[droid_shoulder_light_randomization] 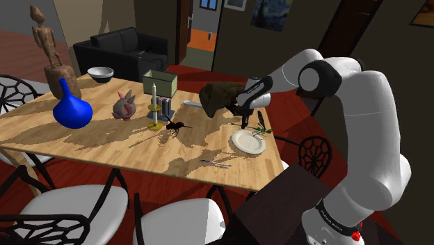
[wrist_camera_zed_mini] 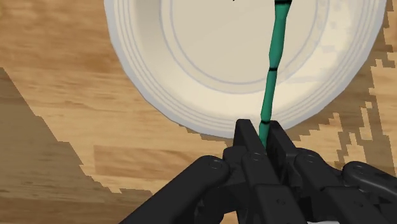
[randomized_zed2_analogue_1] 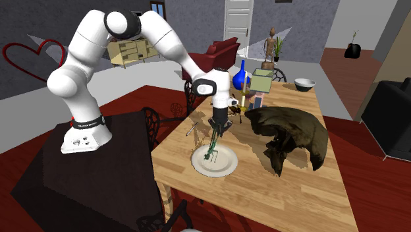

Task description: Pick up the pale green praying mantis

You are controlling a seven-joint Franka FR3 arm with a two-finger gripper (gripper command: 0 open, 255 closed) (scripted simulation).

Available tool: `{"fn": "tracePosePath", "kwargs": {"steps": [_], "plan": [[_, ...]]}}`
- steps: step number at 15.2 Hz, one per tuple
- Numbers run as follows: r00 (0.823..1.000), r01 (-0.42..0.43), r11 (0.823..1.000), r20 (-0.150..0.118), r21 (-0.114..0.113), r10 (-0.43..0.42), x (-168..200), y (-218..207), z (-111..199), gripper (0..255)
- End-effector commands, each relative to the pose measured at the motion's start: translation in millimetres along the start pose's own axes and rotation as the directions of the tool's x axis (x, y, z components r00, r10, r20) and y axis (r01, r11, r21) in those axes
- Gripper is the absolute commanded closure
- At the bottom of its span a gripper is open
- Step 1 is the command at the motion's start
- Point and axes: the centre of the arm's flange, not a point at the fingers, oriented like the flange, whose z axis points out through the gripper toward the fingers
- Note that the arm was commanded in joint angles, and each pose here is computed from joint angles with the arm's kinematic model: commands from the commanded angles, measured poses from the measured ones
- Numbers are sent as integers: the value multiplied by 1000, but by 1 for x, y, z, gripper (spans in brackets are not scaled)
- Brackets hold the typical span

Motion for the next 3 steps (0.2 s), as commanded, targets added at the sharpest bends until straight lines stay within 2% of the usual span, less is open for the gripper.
{"fn": "tracePosePath", "kwargs": {"steps": [1, 3], "plan": [[1000, 0, 1000, 0, 0, 0, -1, 1, -11, 255], [1000, 0, 1000, 0, 0, 0, -1, 1, -12, 255]]}}
